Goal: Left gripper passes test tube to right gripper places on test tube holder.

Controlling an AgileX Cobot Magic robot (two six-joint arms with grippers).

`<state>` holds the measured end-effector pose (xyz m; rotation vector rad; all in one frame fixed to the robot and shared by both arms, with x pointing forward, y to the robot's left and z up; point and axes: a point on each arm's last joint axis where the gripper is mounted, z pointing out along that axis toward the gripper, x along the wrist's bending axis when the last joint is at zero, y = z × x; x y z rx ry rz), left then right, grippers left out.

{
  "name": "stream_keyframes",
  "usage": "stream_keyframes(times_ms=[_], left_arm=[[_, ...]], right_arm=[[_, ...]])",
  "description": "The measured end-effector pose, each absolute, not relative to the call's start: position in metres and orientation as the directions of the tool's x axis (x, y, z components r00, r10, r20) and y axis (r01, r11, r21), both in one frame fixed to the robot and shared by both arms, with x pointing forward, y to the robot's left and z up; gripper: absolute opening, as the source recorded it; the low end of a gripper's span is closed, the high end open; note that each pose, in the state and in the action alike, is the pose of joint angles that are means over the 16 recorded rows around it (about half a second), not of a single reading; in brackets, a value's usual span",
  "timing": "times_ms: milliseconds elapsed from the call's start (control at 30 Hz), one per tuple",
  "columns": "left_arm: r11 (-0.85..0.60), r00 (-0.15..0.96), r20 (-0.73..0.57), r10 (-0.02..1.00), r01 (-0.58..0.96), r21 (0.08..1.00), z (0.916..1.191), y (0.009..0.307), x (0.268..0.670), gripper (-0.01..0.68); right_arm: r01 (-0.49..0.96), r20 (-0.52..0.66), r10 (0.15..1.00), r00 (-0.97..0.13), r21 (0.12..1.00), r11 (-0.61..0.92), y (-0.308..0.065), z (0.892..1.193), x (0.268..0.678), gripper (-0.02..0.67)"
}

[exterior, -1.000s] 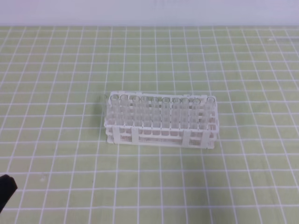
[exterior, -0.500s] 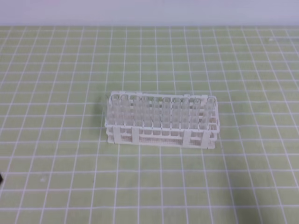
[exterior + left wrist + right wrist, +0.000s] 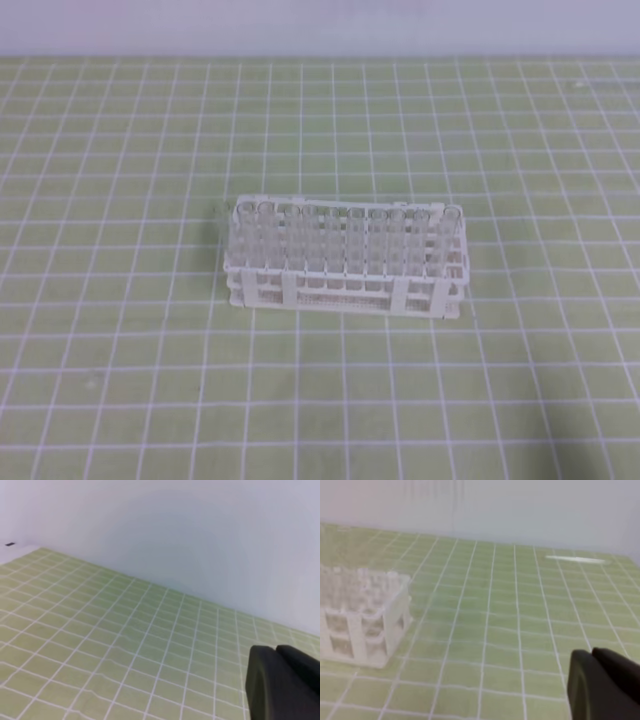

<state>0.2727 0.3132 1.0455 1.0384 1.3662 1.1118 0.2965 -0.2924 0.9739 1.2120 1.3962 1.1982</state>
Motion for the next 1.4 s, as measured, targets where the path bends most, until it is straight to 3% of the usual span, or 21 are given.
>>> stream_keyframes(times_ms=[333, 667, 933, 1400], left_arm=[[0.153, -0.087, -0.155, 0.984, -0.033, 0.988, 1.039, 0.311, 0.276, -0.003], [0.042, 0.011, -0.042, 0.999, 0.012, 0.999, 0.996, 0.301, 0.29, -0.003], [0.025, 0.044, -0.031, 0.999, 0.136, 0.99, 0.966, 0.298, 0.293, -0.003], [0.019, 0.055, -0.031, 0.998, 0.218, 0.976, 0.958, 0.297, 0.292, -0.003]], right_arm=[[0.175, -0.028, 0.993, -0.117, 0.983, 0.049, -0.292, 0.963, 0.293, -0.016], [0.183, -0.036, 0.993, -0.11, 0.982, 0.056, -0.293, 0.963, 0.293, -0.016], [0.182, -0.035, 0.994, -0.105, 0.982, 0.054, -0.293, 0.963, 0.293, -0.017], [0.182, -0.035, 0.994, -0.105, 0.982, 0.054, -0.293, 0.963, 0.293, -0.018]])
